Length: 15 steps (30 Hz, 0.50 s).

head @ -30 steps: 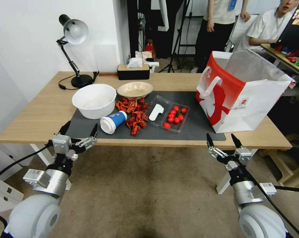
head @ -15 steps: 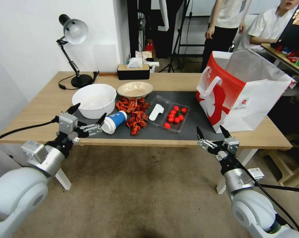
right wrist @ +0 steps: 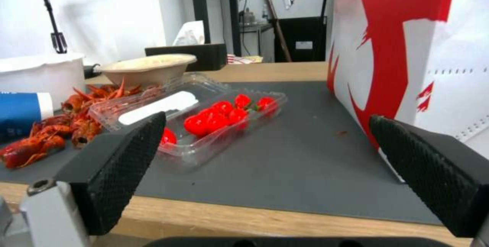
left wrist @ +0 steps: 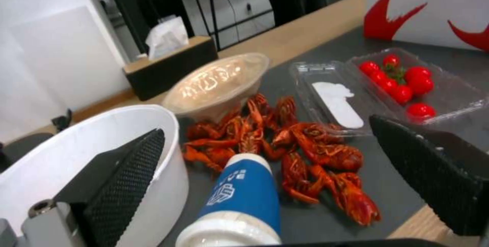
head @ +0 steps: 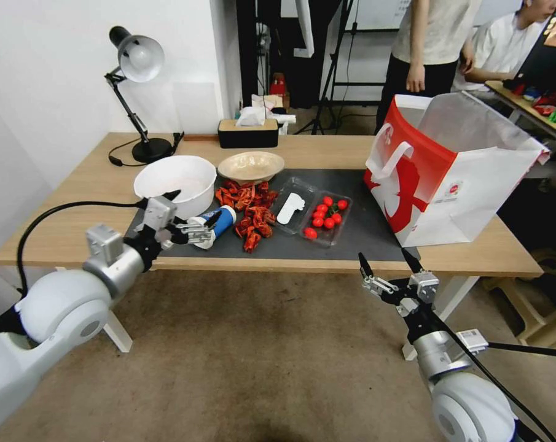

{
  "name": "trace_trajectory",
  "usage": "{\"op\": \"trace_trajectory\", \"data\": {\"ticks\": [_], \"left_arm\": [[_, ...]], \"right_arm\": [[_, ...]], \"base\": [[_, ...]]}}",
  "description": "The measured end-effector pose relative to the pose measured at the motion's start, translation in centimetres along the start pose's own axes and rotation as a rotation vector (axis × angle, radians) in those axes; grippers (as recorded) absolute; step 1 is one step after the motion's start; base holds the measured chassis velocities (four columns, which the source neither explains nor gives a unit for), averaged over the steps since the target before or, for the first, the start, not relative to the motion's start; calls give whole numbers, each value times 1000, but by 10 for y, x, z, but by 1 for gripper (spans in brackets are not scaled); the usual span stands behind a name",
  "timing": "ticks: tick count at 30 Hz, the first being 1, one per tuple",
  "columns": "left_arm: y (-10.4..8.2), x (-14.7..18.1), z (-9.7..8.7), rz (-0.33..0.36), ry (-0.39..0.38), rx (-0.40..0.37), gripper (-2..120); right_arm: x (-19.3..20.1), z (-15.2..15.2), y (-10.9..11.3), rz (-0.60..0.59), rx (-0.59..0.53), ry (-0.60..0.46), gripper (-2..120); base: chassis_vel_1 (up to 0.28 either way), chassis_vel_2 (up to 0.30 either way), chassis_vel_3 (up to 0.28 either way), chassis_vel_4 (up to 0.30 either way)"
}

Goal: Pick up the trash from the table and place it into the takeout bag.

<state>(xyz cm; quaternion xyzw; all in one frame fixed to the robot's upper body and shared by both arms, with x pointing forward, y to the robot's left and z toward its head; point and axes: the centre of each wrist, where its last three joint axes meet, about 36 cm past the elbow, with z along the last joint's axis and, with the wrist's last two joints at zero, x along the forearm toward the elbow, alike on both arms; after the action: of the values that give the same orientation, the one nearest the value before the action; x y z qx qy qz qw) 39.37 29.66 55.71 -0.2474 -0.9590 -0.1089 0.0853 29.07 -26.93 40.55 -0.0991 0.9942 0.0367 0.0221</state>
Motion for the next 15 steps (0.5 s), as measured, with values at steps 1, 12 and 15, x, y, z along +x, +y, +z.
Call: {"op": "trace_trajectory", "data": {"ticks": [1,12,15], "left_arm": [[0,0,0,0,0,0,100],[2,-28,-38,67,253,-41,100],[3,-43,-47,86,356,-34,100]], "right_arm": [[0,0,0,0,0,0,100],[-3,-5,-4,14,17,-9,100],[-4,-4,-6,20,21,-8,100]], "base": [[0,0,0,0],[0,0,0,0],[0,0,0,0]]}}
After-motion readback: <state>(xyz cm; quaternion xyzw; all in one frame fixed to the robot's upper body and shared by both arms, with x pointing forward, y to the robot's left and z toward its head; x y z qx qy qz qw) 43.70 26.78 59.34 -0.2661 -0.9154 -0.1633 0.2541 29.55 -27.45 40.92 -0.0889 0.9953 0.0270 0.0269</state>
